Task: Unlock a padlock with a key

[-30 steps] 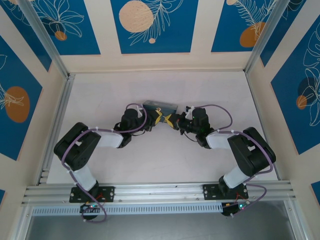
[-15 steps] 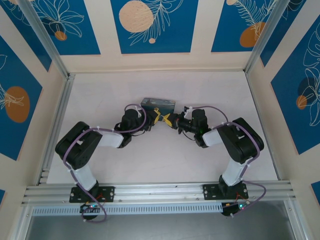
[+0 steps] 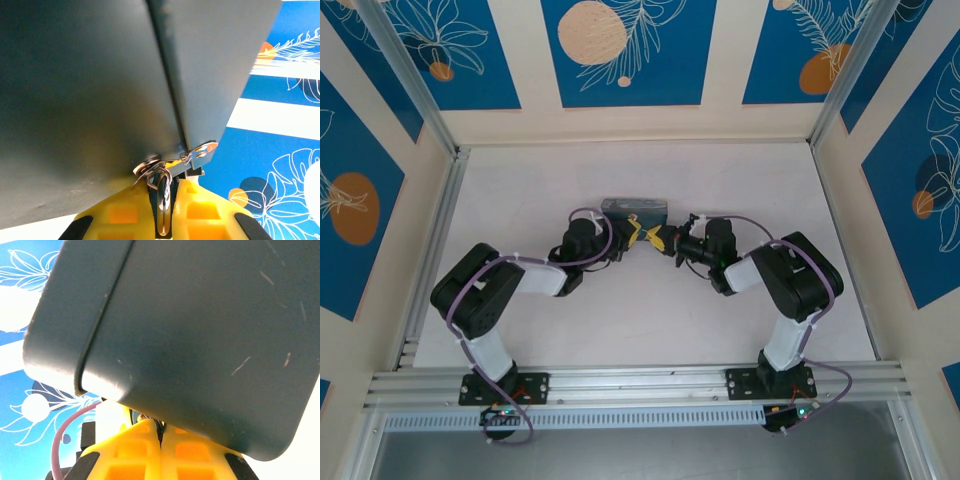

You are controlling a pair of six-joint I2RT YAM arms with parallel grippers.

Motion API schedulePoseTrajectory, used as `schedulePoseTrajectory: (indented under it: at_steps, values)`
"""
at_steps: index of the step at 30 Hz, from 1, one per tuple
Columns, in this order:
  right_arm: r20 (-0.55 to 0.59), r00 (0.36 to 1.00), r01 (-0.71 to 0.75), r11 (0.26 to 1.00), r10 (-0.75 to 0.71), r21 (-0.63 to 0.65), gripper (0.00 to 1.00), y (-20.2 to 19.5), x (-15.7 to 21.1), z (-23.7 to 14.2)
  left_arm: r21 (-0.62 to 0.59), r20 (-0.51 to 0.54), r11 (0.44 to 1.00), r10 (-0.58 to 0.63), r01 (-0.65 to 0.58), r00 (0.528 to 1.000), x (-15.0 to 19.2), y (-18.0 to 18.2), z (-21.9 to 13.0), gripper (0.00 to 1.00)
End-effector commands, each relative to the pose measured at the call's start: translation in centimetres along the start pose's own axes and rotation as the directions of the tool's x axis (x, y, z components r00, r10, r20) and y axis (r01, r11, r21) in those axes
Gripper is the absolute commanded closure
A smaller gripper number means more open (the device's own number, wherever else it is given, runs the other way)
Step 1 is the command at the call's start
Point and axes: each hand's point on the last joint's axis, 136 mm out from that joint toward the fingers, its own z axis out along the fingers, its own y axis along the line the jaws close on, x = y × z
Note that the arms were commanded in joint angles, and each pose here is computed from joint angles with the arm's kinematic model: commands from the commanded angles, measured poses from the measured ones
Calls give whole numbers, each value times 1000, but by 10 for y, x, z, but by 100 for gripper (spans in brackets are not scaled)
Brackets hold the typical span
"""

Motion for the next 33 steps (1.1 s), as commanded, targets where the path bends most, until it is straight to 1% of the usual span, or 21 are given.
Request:
schedulePoseTrajectory:
  at_steps: [1, 5, 7, 9, 12, 14, 19, 22, 24, 26, 28, 30, 33]
  values:
    - [-18, 1000, -19, 999, 18, -27, 100, 12, 0, 9, 115, -184, 992, 77, -56, 980, 49, -31, -1, 100]
    - [-40, 998, -59, 998, 58, -24, 100, 14, -2, 14, 107, -189, 992, 85, -66, 978, 51, -29, 0, 100]
    - [-60, 997, -53, 998, 50, -45, 100, 20, -2, 17, 101, -189, 993, 85, -67, 978, 51, -27, -1, 100]
    - [-68, 997, -30, 999, 28, -29, 100, 20, -1, 18, 98, -188, 993, 84, -67, 978, 51, -25, -1, 100]
    - [-82, 996, 24, 998, -19, 53, 100, 12, 3, 17, 92, -188, 993, 84, -68, 978, 51, -24, 0, 100]
    - [-84, 995, 60, 995, -53, 83, 100, 11, 4, 16, 91, -190, 994, 85, -69, 978, 51, -23, 0, 100]
    - [-106, 985, 146, 986, -137, 82, 100, 17, 7, 18, 90, -201, 993, 93, -76, 975, 54, -24, 1, 100]
    - [-160, 972, 179, 983, -171, 39, 100, 32, 18, 32, 86, -212, 993, 100, -83, 972, 58, -24, 4, 100]
    - [-164, 971, 175, 985, -171, 7, 100, 39, 18, 36, 87, -216, 993, 100, -83, 971, 60, -23, 5, 100]
    - [-140, 980, 145, 989, -144, -6, 100, 39, 10, 33, 91, -217, 993, 98, -80, 971, 61, -24, 5, 100]
    - [-91, 993, 77, 997, -78, -9, 100, 29, -5, 27, 89, -221, 993, 100, -82, 970, 62, -23, 4, 100]
    - [-56, 998, 12, 999, -14, -40, 100, 25, -17, 24, 89, -223, 992, 102, -84, 970, 64, -23, 4, 100]
    - [-80, 997, -11, 993, 2, -114, 100, 35, -17, 35, 105, -223, 992, 93, -71, 970, 66, -26, 5, 100]
